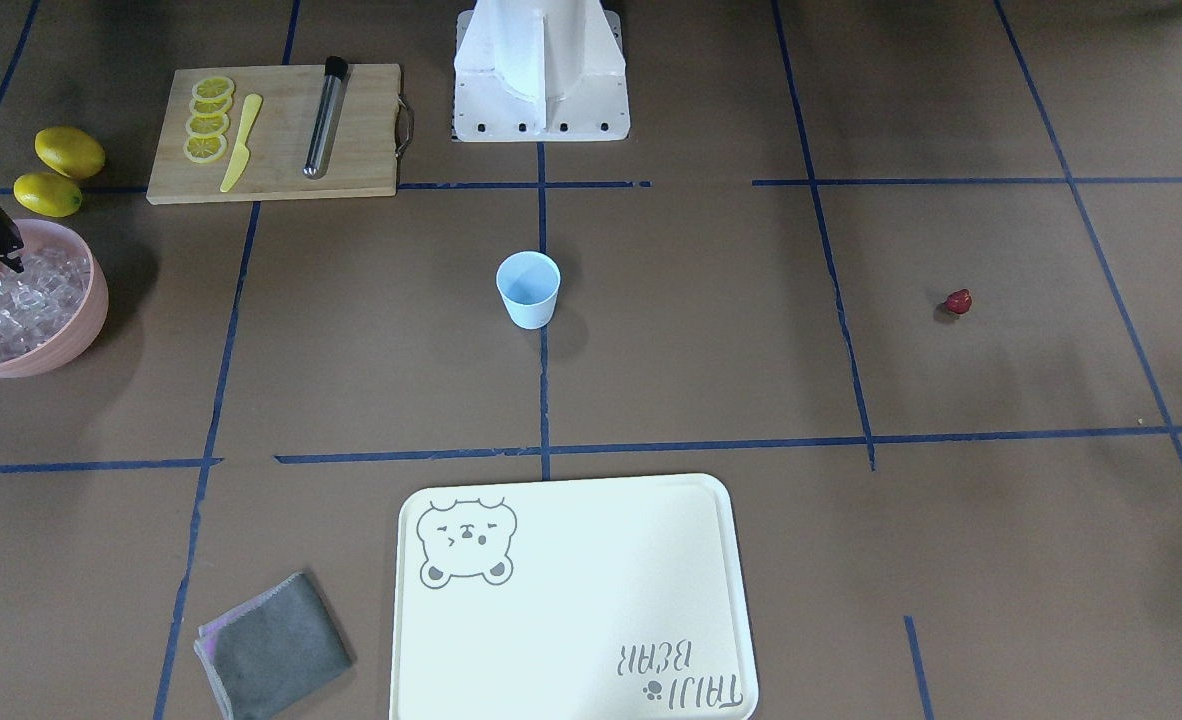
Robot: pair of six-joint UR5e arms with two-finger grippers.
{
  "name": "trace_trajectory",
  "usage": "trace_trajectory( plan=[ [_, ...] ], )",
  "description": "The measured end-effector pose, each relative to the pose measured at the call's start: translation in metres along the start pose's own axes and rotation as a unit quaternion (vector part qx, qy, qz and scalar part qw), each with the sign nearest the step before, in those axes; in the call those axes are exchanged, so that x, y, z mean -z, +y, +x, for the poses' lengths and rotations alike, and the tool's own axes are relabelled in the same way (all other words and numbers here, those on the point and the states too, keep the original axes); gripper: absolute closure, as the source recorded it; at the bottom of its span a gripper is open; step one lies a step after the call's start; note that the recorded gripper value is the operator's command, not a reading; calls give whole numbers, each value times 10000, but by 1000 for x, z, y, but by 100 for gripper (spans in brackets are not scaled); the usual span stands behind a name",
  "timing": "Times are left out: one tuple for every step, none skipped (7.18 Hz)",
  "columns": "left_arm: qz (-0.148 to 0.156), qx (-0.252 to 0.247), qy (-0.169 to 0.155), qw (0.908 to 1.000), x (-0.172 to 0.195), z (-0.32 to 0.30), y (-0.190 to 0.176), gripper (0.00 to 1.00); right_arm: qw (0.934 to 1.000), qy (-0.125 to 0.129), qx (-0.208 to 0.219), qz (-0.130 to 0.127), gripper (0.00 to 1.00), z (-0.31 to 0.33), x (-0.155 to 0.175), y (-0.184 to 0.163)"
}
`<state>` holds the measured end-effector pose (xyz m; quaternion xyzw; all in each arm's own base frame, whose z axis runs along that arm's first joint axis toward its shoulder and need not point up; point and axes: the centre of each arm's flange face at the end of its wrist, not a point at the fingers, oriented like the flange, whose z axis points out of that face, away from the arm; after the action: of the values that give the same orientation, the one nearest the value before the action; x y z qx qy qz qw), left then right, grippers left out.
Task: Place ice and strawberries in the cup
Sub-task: 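Lower the right gripper into the pink bowl and grasp an ice cube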
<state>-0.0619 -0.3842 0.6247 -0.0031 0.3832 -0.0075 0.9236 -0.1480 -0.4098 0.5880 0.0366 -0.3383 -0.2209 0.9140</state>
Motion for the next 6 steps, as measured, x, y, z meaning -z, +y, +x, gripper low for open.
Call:
trace_trajectory(
  plan=[
    [-3,-1,0,10000,0,0,0,0,10000,-1,13,8,32,-1,1,-1],
    [-8,1,0,10000,-1,0,0,0,10000,-1,18,11,35,-1,1,-1],
    [-12,3,0,10000,-1,-1,0,0,10000,7,16,13,48,0,0,0],
    [-20,5,0,10000,-2,-2,0,0,10000,20,17,19,60,1,0,0],
    [-31,10,0,10000,-3,-3,0,0,10000,28,17,22,76,1,0,0],
    [-40,13,-2,10000,-4,-4,0,0,10000,37,14,23,98,2,0,0]
  ],
)
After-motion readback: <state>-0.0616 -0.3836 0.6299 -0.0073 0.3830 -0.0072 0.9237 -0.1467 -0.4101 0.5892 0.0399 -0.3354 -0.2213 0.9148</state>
